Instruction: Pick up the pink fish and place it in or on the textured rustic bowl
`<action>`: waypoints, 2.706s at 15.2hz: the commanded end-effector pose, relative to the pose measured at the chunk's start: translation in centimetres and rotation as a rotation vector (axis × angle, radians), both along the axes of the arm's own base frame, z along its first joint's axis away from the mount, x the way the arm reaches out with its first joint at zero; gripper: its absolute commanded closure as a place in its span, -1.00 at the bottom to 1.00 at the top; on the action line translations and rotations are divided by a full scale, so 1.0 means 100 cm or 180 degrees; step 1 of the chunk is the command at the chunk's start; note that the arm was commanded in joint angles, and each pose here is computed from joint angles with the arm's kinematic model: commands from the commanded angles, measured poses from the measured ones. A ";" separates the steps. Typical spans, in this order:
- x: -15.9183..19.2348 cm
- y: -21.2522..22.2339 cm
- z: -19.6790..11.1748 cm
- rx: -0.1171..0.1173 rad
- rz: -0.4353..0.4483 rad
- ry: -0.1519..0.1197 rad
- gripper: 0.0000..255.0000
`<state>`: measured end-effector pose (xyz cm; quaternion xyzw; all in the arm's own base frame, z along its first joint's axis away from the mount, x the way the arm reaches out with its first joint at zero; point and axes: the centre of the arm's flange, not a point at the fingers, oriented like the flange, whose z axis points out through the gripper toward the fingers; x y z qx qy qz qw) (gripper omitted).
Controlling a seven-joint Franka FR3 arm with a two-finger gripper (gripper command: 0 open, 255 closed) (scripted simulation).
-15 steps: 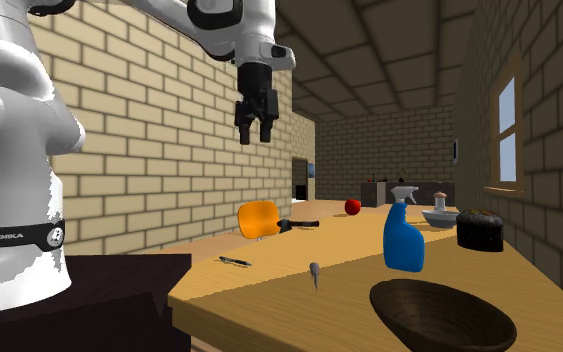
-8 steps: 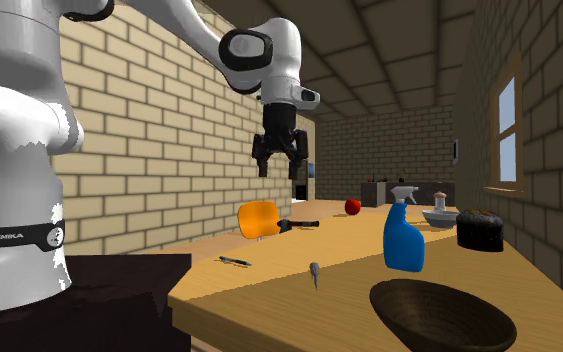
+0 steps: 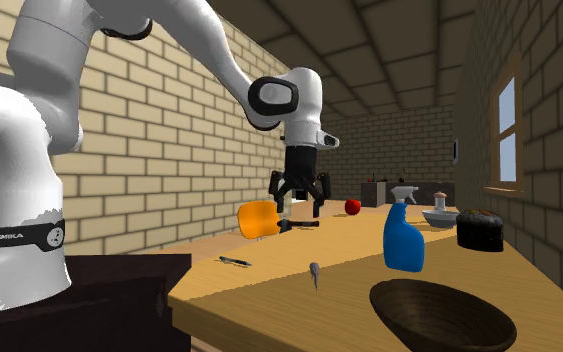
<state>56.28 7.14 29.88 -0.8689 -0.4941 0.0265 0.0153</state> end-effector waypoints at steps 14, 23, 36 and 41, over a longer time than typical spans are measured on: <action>0.054 0.059 -0.138 -0.0118 0.1059 0.0073 -1.00; 0.053 0.057 -0.157 -0.0118 0.1059 0.0073 -1.00; 0.053 0.057 -0.152 -0.0118 0.1059 0.0073 1.00; 0.053 0.057 -0.125 -0.0118 0.1059 0.0073 1.00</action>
